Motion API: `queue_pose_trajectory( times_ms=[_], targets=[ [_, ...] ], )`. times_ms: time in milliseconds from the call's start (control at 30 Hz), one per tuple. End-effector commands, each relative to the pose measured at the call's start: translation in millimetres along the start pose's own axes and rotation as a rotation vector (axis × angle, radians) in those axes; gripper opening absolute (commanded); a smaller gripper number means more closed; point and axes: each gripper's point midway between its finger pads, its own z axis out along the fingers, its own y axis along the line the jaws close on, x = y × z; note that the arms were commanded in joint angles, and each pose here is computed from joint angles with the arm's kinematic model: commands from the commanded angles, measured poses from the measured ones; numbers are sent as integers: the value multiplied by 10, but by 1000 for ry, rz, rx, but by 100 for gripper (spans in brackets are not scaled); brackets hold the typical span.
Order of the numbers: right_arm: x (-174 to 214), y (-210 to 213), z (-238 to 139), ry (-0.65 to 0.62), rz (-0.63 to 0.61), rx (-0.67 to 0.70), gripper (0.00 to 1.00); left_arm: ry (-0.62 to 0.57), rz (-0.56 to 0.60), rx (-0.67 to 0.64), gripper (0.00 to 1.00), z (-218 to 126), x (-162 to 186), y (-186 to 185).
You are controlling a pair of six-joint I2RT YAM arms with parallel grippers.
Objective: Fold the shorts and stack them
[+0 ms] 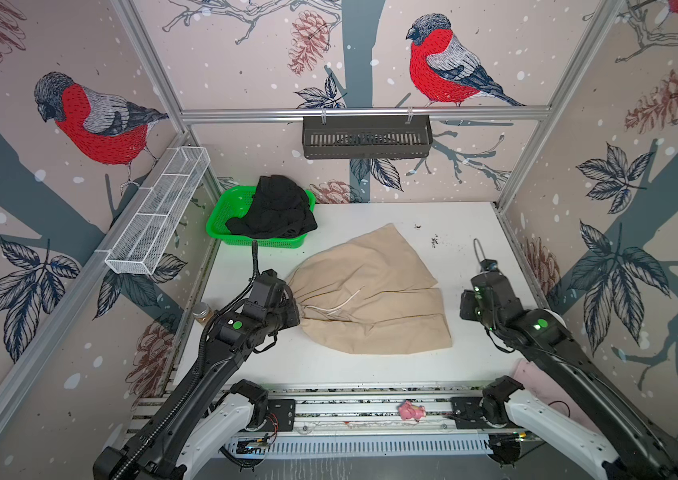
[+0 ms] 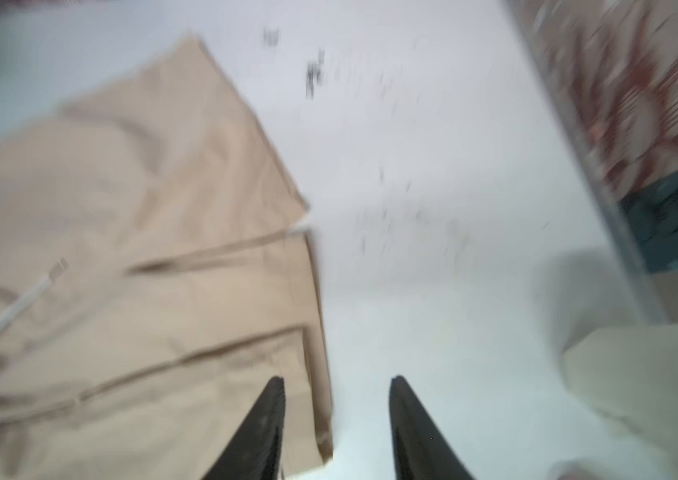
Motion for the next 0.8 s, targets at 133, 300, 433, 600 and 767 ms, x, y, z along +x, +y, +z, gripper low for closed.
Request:
queue_pose_trajectory(
  times_ms=[133,300,433,600,767],
  targets=[
    [455,361,374,134,288,-218,55,-80,-25,-36,0,-13,-142,62],
    [542,311,649,109,254,-197,58,-84,-9,-46,0,15,-198,49],
    [618,374,725,128,228,-234,58,-79,-7,-30,0,61,-210,8],
    [753,323,847,153,235,-223,56,-81,-9,-31,0,80,-189,25],
    [812,194,888,192,221,-146,55,-100,-7,-41,0,28,-206,51]
  ],
)
